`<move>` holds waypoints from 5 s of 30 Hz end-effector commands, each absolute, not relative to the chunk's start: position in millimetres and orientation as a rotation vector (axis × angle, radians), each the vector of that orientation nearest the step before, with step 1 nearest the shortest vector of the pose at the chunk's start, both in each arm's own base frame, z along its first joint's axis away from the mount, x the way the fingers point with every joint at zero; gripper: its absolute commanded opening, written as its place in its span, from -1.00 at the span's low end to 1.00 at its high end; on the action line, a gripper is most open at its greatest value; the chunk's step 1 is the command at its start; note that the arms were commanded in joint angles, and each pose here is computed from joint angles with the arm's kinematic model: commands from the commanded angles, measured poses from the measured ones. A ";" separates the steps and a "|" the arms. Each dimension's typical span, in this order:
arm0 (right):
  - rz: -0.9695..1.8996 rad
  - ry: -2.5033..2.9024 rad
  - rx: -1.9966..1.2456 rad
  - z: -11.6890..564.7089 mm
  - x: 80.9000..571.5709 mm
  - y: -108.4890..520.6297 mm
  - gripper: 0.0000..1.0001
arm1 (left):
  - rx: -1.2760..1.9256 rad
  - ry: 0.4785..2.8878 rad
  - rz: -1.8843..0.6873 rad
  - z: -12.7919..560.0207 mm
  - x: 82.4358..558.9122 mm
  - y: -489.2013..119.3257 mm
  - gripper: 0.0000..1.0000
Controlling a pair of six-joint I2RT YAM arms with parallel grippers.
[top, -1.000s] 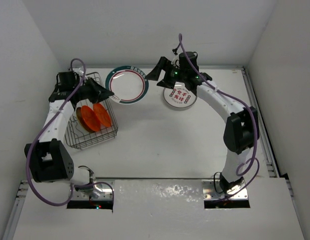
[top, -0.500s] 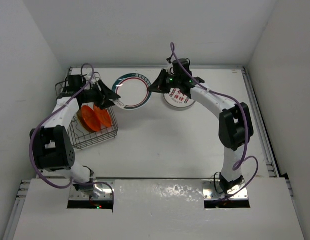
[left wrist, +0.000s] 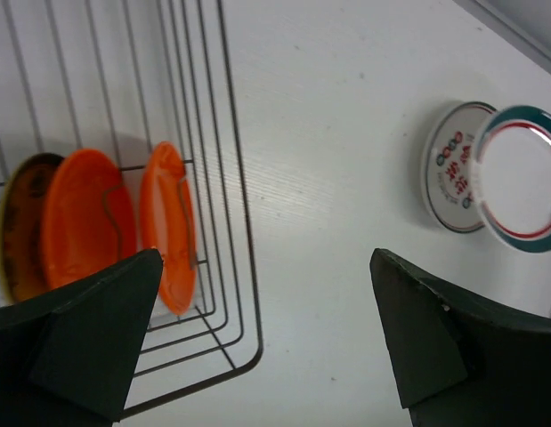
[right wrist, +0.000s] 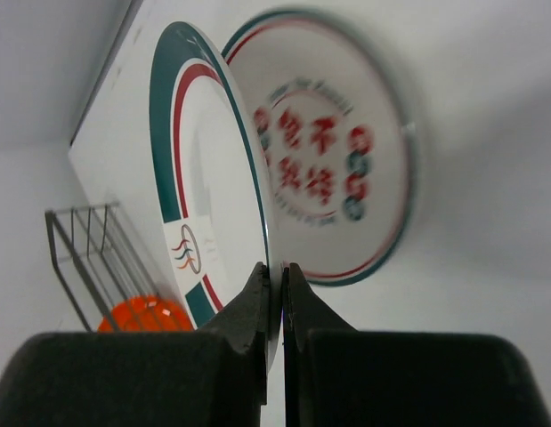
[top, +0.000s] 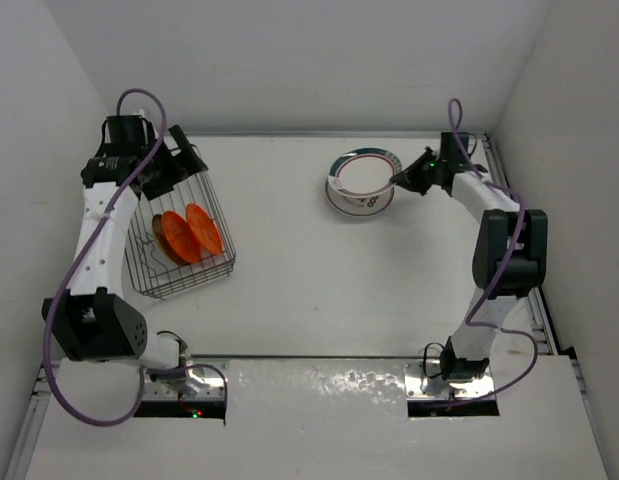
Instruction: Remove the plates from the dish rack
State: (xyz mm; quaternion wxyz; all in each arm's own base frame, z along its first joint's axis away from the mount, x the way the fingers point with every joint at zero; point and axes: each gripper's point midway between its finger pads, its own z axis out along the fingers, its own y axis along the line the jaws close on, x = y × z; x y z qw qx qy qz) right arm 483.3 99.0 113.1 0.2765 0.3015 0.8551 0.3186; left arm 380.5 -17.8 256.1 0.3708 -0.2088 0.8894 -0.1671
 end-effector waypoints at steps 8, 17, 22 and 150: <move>0.826 2.370 0.729 92.9 487.2 60.8 -1.00 | -0.575 2.282 -0.154 260.3 351.0 16.9 1.00; 0.792 2.438 0.697 70.1 489.0 60.1 -0.59 | -0.648 2.229 0.003 273.4 332.0 40.2 1.00; 0.730 2.544 0.647 60.5 491.2 72.5 -0.11 | -0.708 2.232 0.089 263.1 318.8 51.7 1.00; 0.859 2.528 0.077 72.7 410.5 259.3 -0.94 | -0.731 2.291 0.441 249.5 292.9 60.1 1.00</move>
